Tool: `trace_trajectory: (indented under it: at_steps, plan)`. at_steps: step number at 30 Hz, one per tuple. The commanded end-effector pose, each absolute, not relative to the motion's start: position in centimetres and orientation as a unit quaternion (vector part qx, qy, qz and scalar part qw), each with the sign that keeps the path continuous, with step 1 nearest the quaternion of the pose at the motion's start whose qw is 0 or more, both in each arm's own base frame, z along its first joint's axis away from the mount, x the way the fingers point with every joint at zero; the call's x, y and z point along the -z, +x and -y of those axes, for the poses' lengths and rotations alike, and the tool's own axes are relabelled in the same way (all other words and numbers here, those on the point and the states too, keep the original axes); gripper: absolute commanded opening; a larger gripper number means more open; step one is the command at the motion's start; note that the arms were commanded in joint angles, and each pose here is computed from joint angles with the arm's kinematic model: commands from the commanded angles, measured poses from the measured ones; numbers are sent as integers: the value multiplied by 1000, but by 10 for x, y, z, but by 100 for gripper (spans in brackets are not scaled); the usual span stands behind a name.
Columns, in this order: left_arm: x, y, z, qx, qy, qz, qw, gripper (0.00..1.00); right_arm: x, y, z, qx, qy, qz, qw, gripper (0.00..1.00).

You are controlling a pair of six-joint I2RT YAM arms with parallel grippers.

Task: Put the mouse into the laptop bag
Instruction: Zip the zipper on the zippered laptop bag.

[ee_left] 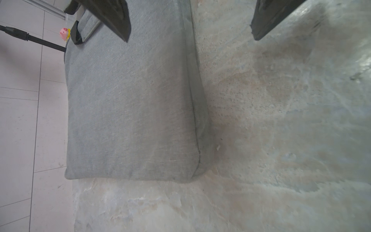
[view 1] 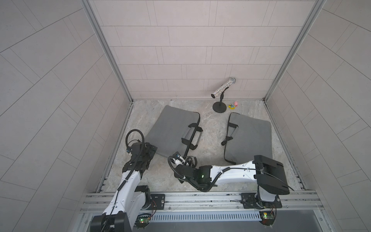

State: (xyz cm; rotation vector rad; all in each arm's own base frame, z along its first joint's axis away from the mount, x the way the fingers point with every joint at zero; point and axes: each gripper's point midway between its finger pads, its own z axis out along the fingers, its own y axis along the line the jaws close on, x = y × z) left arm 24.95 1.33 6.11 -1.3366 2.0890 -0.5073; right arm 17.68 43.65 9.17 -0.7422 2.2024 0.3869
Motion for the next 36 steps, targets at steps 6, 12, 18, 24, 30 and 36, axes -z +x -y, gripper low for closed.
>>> trace_trajectory:
  at_steps: [6, 12, 18, 24, 30, 36]
  plan:
    - [-70, 249, -19, 193, -512, -779, 308, 98, -56, 182, -442, -94, -288, -877, 373, 44]
    - [-69, 249, -21, 198, -517, -775, 304, 98, -39, 203, -448, -43, -288, -880, 375, 42]
    - [-67, 250, -22, 205, -520, -774, 298, 97, -16, 217, -450, -28, -278, -892, 356, 40]
    - [-65, 251, -22, 208, -522, -773, 295, 97, -2, 231, -448, -18, -263, -903, 338, 39]
    - [-64, 252, -22, 212, -522, -773, 291, 97, 6, 235, -453, -18, -267, -908, 323, 38]
    - [-64, 252, -21, 216, -522, -772, 291, 97, 5, 240, -454, -11, -258, -909, 328, 22]
